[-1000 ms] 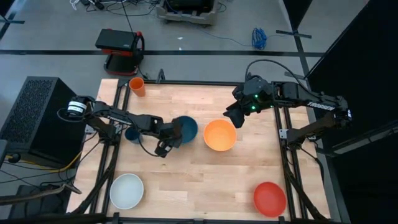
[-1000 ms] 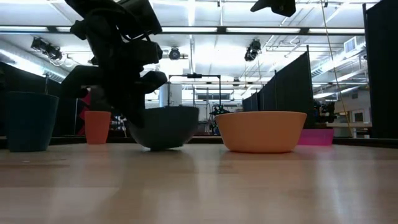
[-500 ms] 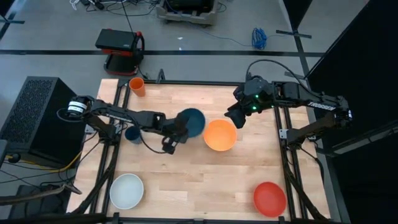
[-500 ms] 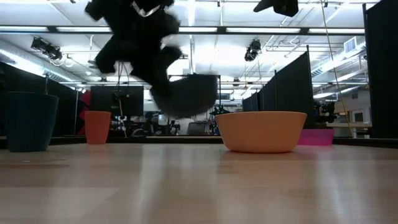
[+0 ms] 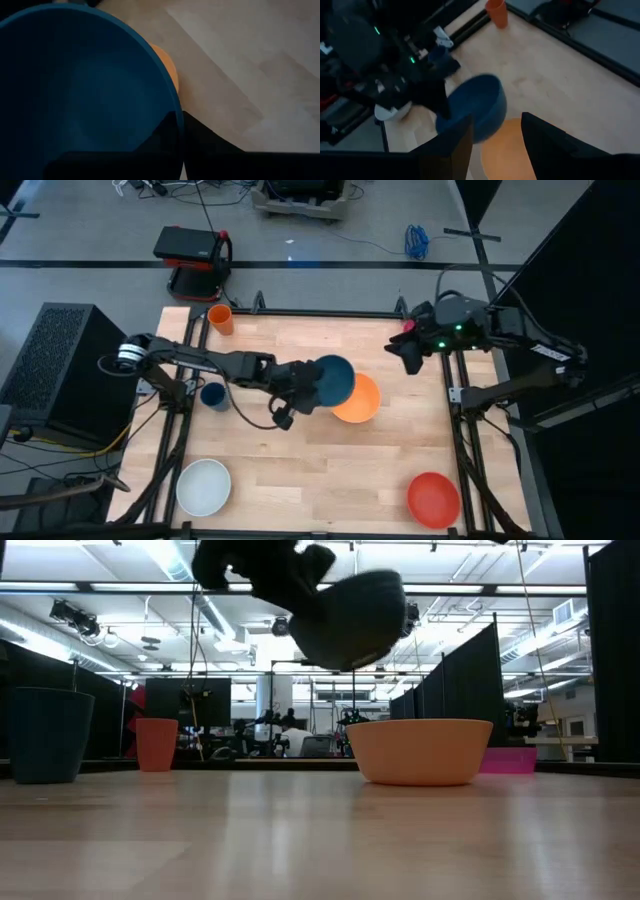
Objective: Nest bowls inside each other
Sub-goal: Stack the blue bowl into the light orange bowl
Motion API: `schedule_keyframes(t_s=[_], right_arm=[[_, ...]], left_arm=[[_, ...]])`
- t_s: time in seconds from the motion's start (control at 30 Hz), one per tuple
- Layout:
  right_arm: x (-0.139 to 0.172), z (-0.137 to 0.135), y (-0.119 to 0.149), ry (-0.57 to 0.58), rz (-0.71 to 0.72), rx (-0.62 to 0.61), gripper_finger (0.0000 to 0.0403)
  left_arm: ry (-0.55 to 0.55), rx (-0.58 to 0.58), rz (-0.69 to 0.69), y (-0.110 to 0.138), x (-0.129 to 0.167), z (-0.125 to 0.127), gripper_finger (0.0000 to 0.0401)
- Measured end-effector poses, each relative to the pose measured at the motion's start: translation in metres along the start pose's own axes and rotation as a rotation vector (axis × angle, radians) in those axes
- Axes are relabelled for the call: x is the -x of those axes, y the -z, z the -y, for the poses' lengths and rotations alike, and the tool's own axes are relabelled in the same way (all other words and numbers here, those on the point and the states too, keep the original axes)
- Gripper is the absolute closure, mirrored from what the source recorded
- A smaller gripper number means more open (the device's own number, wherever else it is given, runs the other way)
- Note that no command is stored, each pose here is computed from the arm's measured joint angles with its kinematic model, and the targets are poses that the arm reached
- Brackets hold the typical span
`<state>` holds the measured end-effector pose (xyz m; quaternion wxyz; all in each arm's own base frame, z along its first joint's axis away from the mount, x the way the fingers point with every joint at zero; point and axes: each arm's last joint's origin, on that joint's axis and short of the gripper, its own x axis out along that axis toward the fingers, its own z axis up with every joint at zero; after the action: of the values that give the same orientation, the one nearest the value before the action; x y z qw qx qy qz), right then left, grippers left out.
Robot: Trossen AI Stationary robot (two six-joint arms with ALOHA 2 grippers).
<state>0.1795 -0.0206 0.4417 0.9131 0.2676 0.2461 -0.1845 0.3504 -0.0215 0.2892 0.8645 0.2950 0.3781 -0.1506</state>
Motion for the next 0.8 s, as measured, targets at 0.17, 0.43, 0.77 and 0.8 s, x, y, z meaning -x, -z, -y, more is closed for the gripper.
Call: schedule_keyframes(t_s=[0.17,0.43,0.77,0.8], right_arm=[[0.008,0.002,0.001,-0.011,0.016,-0.001,0.0255],[0.018,0.005,0.004,-0.019,0.012,0.004,0.0259],[0.036,0.01,0.008,-0.045,0.023,0.005,0.0256],[0.037,0.01,0.009,-0.048,0.024,0.005,0.0256]], left_arm=[[0.035,-0.044,-0.043,-0.019,-0.022,-0.014,0.0401],[0.096,-0.045,-0.103,-0.03,-0.049,-0.029,0.0401],[0.173,-0.038,-0.15,-0.028,-0.079,-0.037,0.0401],[0.18,-0.037,-0.154,-0.027,-0.082,-0.037,0.0401]])
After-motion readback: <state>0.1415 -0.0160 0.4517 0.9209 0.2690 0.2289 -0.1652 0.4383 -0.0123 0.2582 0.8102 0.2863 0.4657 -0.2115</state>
